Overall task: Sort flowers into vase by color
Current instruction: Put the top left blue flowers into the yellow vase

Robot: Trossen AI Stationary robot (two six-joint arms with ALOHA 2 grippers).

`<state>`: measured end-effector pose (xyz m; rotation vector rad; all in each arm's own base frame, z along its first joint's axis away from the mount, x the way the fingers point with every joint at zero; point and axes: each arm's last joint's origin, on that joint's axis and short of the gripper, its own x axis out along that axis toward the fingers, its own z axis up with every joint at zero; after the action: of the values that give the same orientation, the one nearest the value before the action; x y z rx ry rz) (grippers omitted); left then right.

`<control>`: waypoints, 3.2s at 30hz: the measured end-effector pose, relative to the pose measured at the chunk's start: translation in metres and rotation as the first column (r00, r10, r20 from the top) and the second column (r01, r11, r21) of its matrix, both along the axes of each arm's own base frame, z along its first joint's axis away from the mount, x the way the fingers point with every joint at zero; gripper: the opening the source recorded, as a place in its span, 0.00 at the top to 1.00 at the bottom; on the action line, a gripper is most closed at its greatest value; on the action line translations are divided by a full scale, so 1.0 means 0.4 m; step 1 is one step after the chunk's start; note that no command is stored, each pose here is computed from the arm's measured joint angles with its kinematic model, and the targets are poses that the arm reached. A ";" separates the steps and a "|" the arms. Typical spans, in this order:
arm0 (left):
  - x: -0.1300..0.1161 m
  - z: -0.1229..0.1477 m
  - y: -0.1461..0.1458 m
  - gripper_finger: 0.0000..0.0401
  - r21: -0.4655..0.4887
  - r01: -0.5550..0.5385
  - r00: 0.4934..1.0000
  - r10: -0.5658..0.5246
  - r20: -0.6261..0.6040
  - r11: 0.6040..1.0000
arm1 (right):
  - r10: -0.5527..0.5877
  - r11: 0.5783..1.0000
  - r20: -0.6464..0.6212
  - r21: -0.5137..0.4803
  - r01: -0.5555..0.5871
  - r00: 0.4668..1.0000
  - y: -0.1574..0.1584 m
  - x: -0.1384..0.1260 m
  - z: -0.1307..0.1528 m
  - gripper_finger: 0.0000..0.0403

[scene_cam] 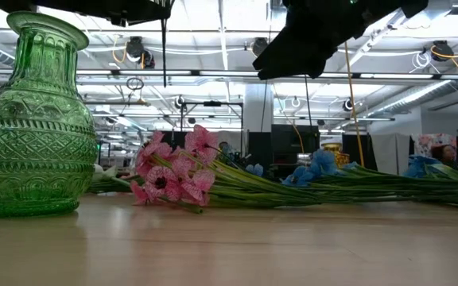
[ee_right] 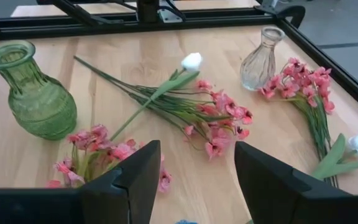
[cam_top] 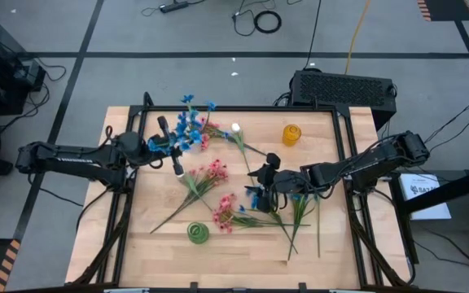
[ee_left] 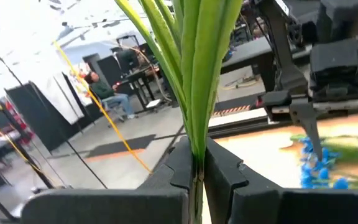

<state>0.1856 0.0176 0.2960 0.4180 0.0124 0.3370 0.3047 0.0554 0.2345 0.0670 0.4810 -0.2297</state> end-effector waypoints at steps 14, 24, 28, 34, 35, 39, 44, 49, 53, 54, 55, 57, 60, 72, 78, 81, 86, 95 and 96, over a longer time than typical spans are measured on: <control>-0.001 0.016 -0.001 0.94 -0.156 0.034 0.992 -0.014 0.125 0.987 | -0.088 0.995 0.034 0.056 0.086 0.996 -0.010 -0.029 0.036 0.51; 0.005 0.023 0.005 0.94 -0.177 0.062 0.985 -0.032 0.169 0.982 | -0.089 0.993 0.040 -0.081 0.092 0.995 -0.037 -0.133 0.131 0.51; 0.010 0.020 0.020 0.94 -0.183 0.032 0.985 0.000 0.172 0.983 | -0.069 0.989 0.017 -0.131 0.070 0.997 -0.042 -0.153 0.141 0.51; 0.034 0.005 0.039 0.94 -0.184 0.037 0.988 -0.008 0.155 0.982 | -0.081 0.979 0.041 -0.182 0.087 0.996 -0.052 -0.145 0.112 0.51; 0.042 0.005 0.041 0.94 -0.196 0.051 0.986 -0.018 0.166 0.979 | -0.076 0.980 0.061 -0.182 0.086 0.995 -0.056 -0.143 0.105 0.51; 0.082 0.013 0.058 0.94 -0.217 0.096 0.983 -0.059 0.171 0.972 | -0.010 0.980 0.174 -0.195 0.044 0.985 -0.084 -0.131 0.097 0.51; 0.141 0.014 0.074 0.94 -0.224 0.160 0.984 -0.138 0.109 0.961 | -0.024 0.981 0.177 -0.187 0.057 0.984 -0.146 -0.127 0.092 0.51; 0.192 0.018 0.094 0.94 -0.233 0.183 0.983 -0.170 0.075 0.955 | -0.073 0.974 0.155 -0.200 0.104 0.985 -0.187 -0.130 0.088 0.51; 0.237 0.010 0.106 0.94 -0.249 0.233 0.972 -0.232 0.034 0.940 | -0.054 0.979 0.273 -0.177 0.105 0.960 -0.201 -0.123 0.115 0.51; 0.248 0.009 0.107 0.94 -0.252 0.251 0.967 -0.252 0.029 0.935 | -0.028 0.980 0.308 -0.177 0.086 0.951 -0.202 -0.121 0.124 0.51; 0.257 0.009 0.107 0.94 -0.252 0.268 0.962 -0.271 0.025 0.930 | -0.002 0.982 0.339 -0.178 0.066 0.941 -0.202 -0.120 0.132 0.51; 0.273 0.011 0.108 0.94 -0.252 0.296 0.953 -0.302 0.015 0.921 | 0.037 0.983 0.391 -0.178 0.037 0.919 -0.204 -0.119 0.146 0.50; 0.290 0.011 0.109 0.94 -0.248 0.331 0.939 -0.345 -0.013 0.911 | 0.069 0.983 0.442 -0.181 0.014 0.894 -0.211 -0.119 0.159 0.45; 0.320 -0.011 0.112 0.94 -0.196 0.357 0.928 -0.371 -0.037 0.913 | 0.174 0.977 0.497 -0.197 -0.085 0.850 -0.214 -0.100 0.161 0.27; 0.324 -0.015 0.113 0.94 -0.197 0.359 0.928 -0.372 -0.031 0.912 | 0.182 0.972 0.494 -0.220 -0.081 0.850 -0.219 -0.066 0.132 0.29; 0.324 -0.018 0.112 0.94 -0.205 0.362 0.925 -0.378 -0.043 0.910 | 0.185 0.971 0.503 -0.228 -0.078 0.844 -0.220 -0.057 0.126 0.30; 0.299 -0.012 0.110 0.94 -0.188 0.318 0.930 -0.344 -0.127 0.929 | 0.185 0.971 0.507 -0.228 -0.076 0.842 -0.221 -0.052 0.123 0.30; 0.128 0.102 0.205 0.94 -0.308 0.172 0.980 -0.194 -0.042 0.936 | 0.169 0.977 0.488 -0.199 -0.079 0.856 -0.221 -0.055 0.118 0.30; 0.109 0.115 0.215 0.94 -0.313 0.177 0.981 -0.192 -0.018 0.933 | 0.167 0.978 0.486 -0.195 -0.080 0.858 -0.221 -0.055 0.118 0.30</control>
<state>0.2291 0.1035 0.3418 0.1128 0.0720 0.1349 0.2828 -0.0330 0.2815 -0.0702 -0.0579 -0.1170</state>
